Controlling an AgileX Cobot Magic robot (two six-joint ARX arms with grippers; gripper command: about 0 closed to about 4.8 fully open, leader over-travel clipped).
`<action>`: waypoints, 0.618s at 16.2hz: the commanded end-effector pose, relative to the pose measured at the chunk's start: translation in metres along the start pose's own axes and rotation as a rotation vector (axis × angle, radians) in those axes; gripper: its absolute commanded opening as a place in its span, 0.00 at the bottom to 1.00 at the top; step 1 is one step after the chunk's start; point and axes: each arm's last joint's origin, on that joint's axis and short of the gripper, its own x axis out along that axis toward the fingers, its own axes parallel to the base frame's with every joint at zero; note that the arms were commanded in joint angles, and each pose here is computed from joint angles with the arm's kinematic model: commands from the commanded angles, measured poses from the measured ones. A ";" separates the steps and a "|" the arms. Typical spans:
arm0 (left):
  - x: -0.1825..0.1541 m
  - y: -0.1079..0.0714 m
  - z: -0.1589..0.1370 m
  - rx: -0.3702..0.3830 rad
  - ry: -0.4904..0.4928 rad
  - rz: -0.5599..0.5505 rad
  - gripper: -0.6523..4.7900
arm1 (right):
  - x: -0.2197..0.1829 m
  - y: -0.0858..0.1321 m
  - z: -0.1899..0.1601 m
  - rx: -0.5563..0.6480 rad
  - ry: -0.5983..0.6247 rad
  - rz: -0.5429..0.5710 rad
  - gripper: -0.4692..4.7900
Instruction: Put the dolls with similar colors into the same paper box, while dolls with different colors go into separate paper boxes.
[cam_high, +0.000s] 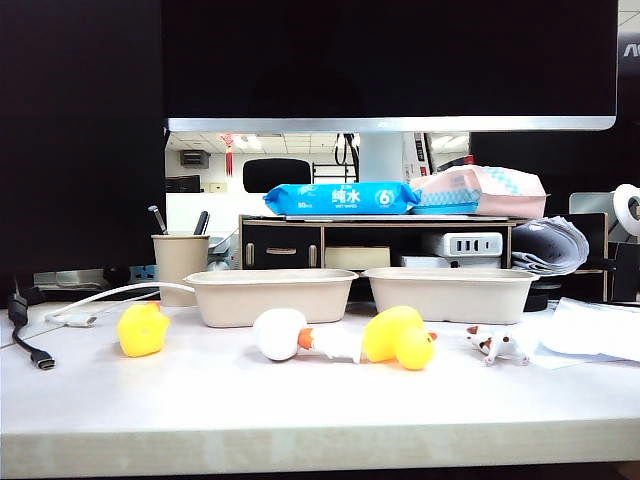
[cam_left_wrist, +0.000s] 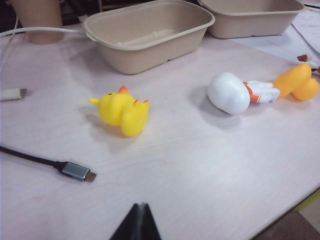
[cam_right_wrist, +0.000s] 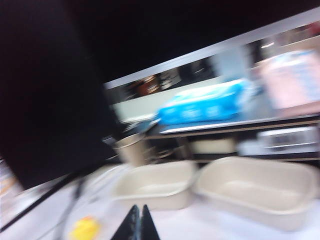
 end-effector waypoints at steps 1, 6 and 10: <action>0.000 0.000 0.001 0.004 -0.011 0.001 0.11 | 0.017 0.010 0.006 -0.024 0.107 0.078 0.08; 0.000 0.000 0.001 0.003 -0.011 0.001 0.11 | 0.098 0.039 -0.001 -0.195 0.465 0.209 0.08; 0.000 0.001 0.001 0.003 -0.011 0.004 0.11 | 0.198 0.068 -0.036 -0.201 0.691 0.379 0.08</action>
